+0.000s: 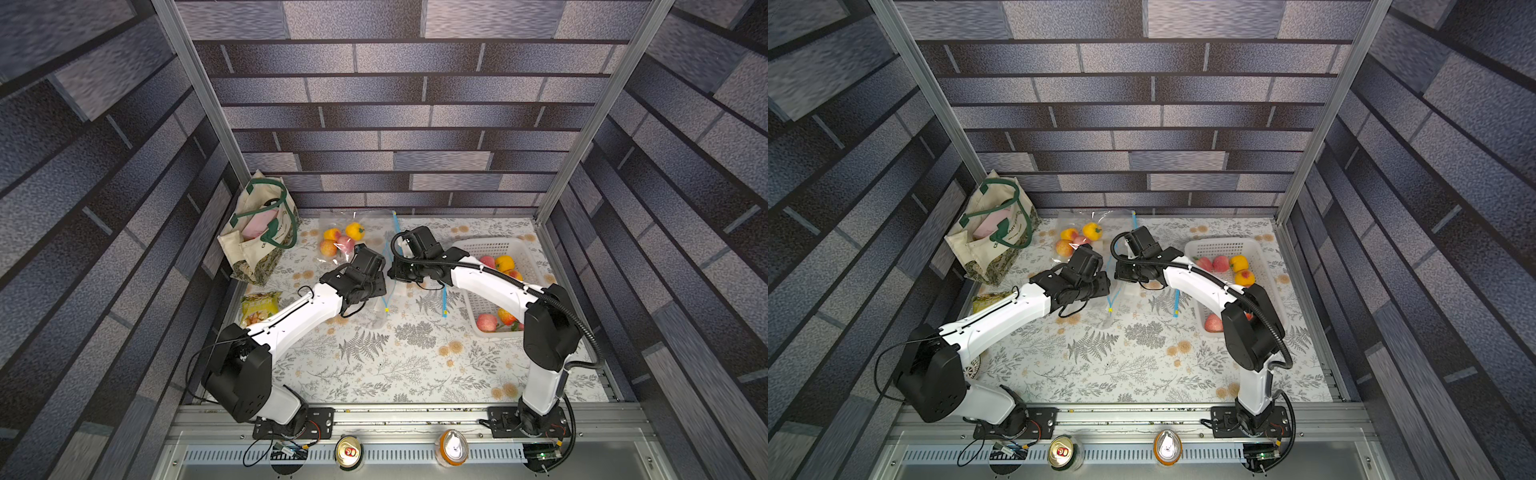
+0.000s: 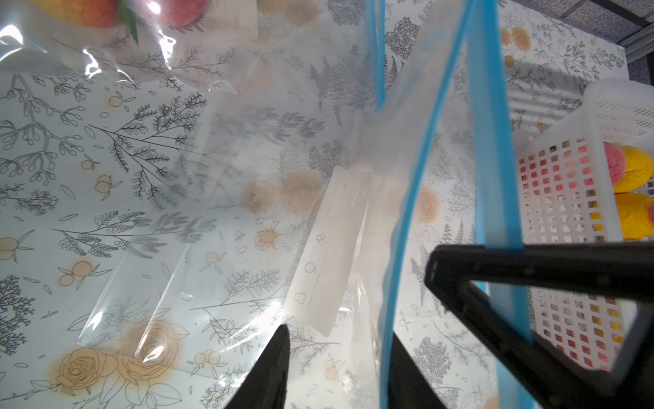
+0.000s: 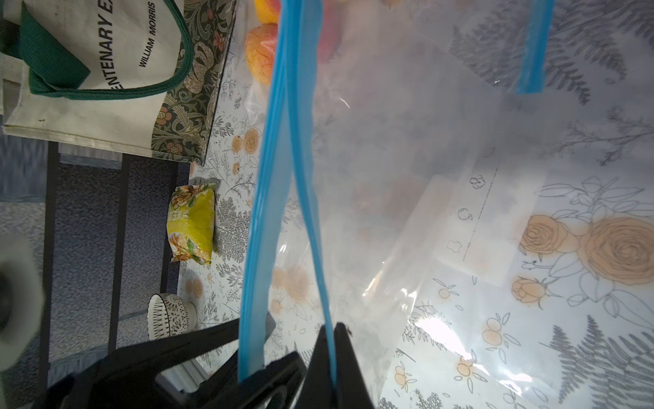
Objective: Place the peach in a zip-top bag and seal the zipper
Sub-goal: Open the zipper food storage bag.
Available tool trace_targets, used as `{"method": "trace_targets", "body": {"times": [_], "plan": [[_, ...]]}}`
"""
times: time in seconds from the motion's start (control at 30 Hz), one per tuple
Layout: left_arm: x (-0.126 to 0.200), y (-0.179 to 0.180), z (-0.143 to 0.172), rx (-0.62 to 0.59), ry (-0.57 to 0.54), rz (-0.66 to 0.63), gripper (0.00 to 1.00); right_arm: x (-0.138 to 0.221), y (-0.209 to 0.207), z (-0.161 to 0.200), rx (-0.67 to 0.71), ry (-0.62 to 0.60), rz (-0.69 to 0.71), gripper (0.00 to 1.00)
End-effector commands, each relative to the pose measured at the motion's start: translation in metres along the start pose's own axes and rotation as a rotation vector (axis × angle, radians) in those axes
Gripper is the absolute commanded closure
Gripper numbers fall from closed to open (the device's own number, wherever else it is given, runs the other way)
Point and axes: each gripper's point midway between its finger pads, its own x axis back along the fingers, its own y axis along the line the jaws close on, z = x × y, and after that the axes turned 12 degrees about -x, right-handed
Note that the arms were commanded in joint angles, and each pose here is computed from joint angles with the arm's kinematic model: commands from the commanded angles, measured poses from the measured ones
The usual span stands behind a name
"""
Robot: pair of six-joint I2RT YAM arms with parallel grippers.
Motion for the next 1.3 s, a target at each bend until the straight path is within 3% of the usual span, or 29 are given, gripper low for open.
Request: {"method": "trace_targets", "body": {"times": [0.0, 0.17, 0.23, 0.33, 0.57, 0.77, 0.87, 1.1, 1.27], "plan": [[0.003, 0.001, -0.015, -0.013, -0.01, 0.018, 0.57, 0.011, 0.009, 0.012, 0.008, 0.02, -0.025, 1.0], [-0.011, -0.01, -0.026, -0.003, 0.027, 0.135, 0.57, 0.015, 0.015, 0.02, 0.021, 0.031, -0.044, 1.0], [-0.015, -0.021, -0.029, 0.012, 0.044, 0.224, 0.6, 0.014, 0.013, 0.02, 0.019, 0.032, -0.04, 1.0], [-0.016, -0.027, -0.034, -0.008, 0.046, 0.255, 0.66, 0.012, 0.009, 0.02, 0.023, 0.027, -0.02, 1.0], [-0.002, -0.011, -0.034, -0.078, 0.082, 0.144, 0.91, 0.015, -0.013, 0.012, -0.001, -0.036, 0.078, 1.0], [0.02, 0.002, -0.028, -0.144, 0.135, 0.066, 1.0, 0.002, -0.041, 0.009, -0.112, -0.08, 0.137, 1.0], [0.034, 0.009, -0.028, -0.226, 0.165, -0.015, 1.0, -0.009, -0.05, 0.014, -0.168, -0.078, 0.132, 1.0], [0.039, -0.007, -0.018, -0.414, 0.318, -0.126, 1.0, -0.017, -0.045, 0.018, -0.164, -0.05, 0.091, 0.87], [0.006, -0.016, -0.008, -0.382, 0.38, -0.097, 1.0, 0.01, -0.033, 0.022, -0.076, -0.03, 0.053, 0.61]]}}
